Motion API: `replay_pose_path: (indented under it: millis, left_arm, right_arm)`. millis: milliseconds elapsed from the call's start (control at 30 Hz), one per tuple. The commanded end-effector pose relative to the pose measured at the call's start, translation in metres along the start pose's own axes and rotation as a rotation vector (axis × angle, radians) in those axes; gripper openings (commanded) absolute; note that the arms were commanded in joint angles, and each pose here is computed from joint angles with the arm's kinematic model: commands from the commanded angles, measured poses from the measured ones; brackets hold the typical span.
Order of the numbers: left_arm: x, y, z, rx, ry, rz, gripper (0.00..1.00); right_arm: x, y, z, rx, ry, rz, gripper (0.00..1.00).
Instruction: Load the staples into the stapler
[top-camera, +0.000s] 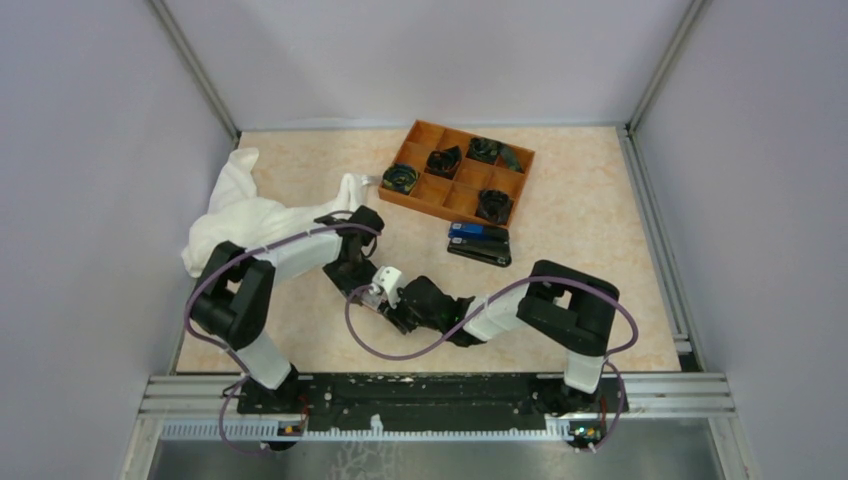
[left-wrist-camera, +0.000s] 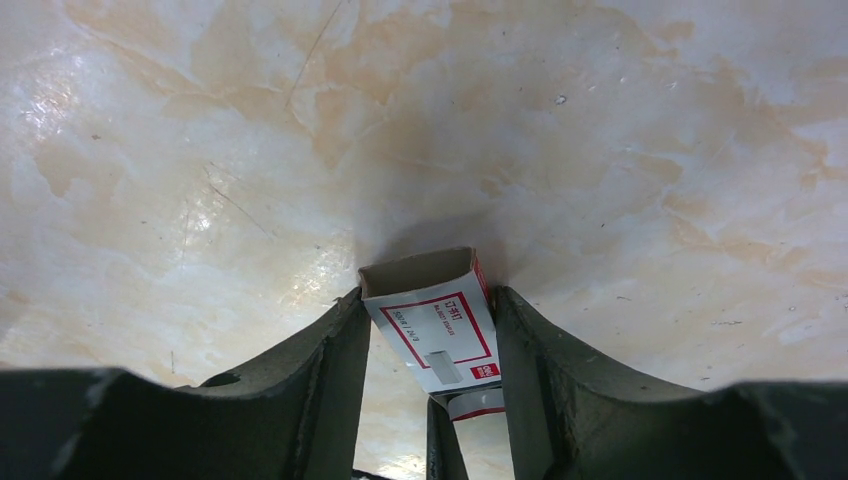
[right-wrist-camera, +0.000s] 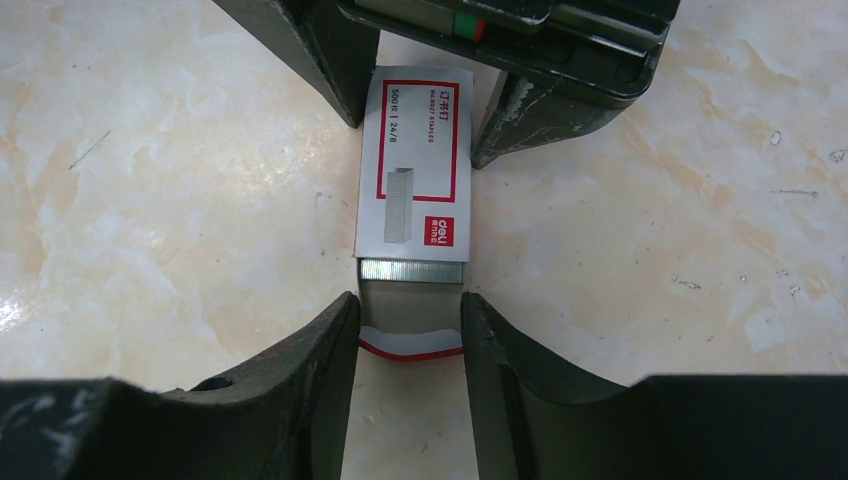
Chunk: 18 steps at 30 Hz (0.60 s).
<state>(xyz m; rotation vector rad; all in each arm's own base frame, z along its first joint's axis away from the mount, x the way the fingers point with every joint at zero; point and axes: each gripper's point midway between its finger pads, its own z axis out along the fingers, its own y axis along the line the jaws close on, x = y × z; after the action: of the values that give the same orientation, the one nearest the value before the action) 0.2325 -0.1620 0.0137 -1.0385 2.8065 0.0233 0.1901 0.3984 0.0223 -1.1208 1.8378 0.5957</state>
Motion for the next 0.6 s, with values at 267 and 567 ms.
replay_pose_path:
  millis: [267,567]
  left_arm:
    - [-0.013,0.006,0.008,-0.078,-0.067,-0.016,0.51]
    - [-0.019,0.011,0.011,-0.100,-0.075,-0.011,0.52]
  right_arm:
    - [0.001,0.009,0.000,-0.041,0.017,-0.045,0.41]
    - [0.015,0.013,-0.010,-0.084,0.062,-0.099,0.39]
